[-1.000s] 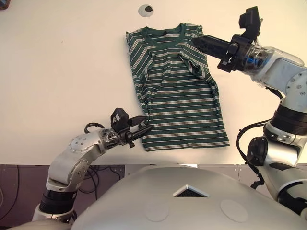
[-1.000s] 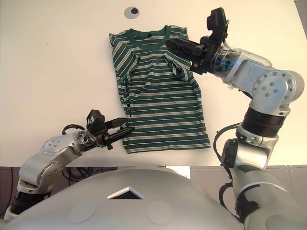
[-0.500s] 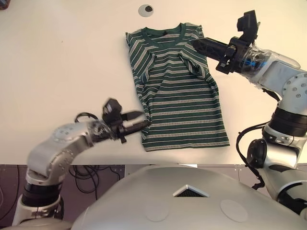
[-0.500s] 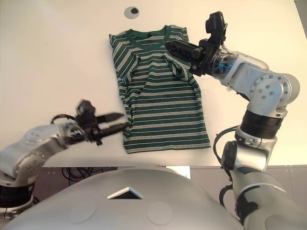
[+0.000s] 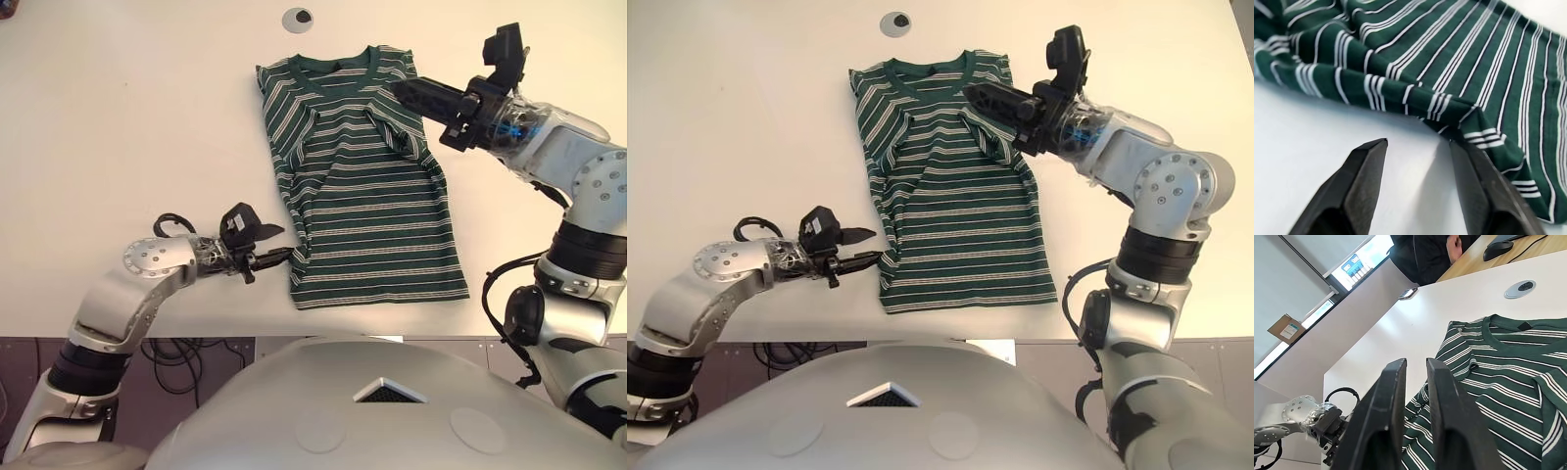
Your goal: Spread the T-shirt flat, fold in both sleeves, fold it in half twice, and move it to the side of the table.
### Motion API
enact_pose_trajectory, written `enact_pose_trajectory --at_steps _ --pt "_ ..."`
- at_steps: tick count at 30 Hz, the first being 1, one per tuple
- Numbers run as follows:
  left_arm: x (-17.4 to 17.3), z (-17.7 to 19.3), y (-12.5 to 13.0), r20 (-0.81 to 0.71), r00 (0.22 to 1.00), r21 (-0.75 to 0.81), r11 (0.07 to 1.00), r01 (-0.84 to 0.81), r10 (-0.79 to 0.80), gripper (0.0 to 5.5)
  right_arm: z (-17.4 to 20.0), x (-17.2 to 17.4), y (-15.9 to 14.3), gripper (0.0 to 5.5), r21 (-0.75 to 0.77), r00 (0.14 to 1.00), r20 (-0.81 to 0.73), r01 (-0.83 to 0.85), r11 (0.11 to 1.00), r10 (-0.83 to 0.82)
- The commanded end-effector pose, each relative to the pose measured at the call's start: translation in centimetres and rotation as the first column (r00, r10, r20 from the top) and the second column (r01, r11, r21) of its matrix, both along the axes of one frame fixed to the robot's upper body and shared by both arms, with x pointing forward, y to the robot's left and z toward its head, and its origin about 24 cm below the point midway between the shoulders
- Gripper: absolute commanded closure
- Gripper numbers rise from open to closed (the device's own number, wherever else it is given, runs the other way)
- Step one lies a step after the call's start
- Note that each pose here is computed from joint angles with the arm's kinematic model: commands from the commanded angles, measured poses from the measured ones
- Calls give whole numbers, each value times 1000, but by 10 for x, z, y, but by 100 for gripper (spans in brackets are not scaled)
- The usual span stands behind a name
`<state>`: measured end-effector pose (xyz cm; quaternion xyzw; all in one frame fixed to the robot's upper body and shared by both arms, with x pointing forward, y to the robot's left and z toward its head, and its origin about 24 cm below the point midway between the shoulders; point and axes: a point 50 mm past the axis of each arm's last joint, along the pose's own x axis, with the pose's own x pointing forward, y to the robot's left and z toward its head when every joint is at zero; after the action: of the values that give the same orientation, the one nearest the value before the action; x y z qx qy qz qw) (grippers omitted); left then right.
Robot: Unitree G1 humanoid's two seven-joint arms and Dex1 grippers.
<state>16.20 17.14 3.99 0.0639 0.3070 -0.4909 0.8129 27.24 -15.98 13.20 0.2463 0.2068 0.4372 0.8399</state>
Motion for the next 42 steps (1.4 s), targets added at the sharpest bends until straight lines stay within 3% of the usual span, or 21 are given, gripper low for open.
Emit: enact_pose_trajectory --at_steps 1,4,10,14,17,19,28,34,37,40,42 --pt "11 -6 -2 53 998 41 999 -18 16 318 5 3 -2 479 -26 1000 22 12 1000 -11" --pt "12 -4 -7 43 998 22 999 36 -37 318 5 3 -2 479 -25 1000 20 8 1000 -8" --pt "-10 -4 -10 -117 956 36 961 274 -268 318 5 3 -2 479 -20 1000 19 11 1000 -10" --pt "-11 4 -12 -145 935 -5 945 328 -325 318 1 1 0 479 -52 1000 23 -3 999 4" --pt "-2 22 -22 -145 940 -146 947 288 -308 318 -32 -15 1 479 -299 995 28 -79 951 92" --pt "-1 30 -28 -155 940 -224 937 267 -304 318 -50 -23 -3 479 -368 993 15 -104 924 117" --pt "-23 33 -41 -262 906 -315 917 245 -332 318 -52 -20 -6 479 -374 990 43 -109 921 135" --pt "-36 51 -38 -328 858 -391 883 259 -397 318 -62 -20 -8 479 -455 988 65 -95 885 140" --pt "-28 73 -34 -309 869 -495 846 200 -386 318 -66 -20 -10 479 -482 988 76 -81 872 134" --pt "-5 100 -22 -274 922 -629 776 43 -273 318 -68 -21 -11 479 -496 987 85 -74 865 134" --pt "0 100 -9 -311 930 -609 792 -38 -195 318 -67 -20 -12 479 -500 986 91 -75 863 138"
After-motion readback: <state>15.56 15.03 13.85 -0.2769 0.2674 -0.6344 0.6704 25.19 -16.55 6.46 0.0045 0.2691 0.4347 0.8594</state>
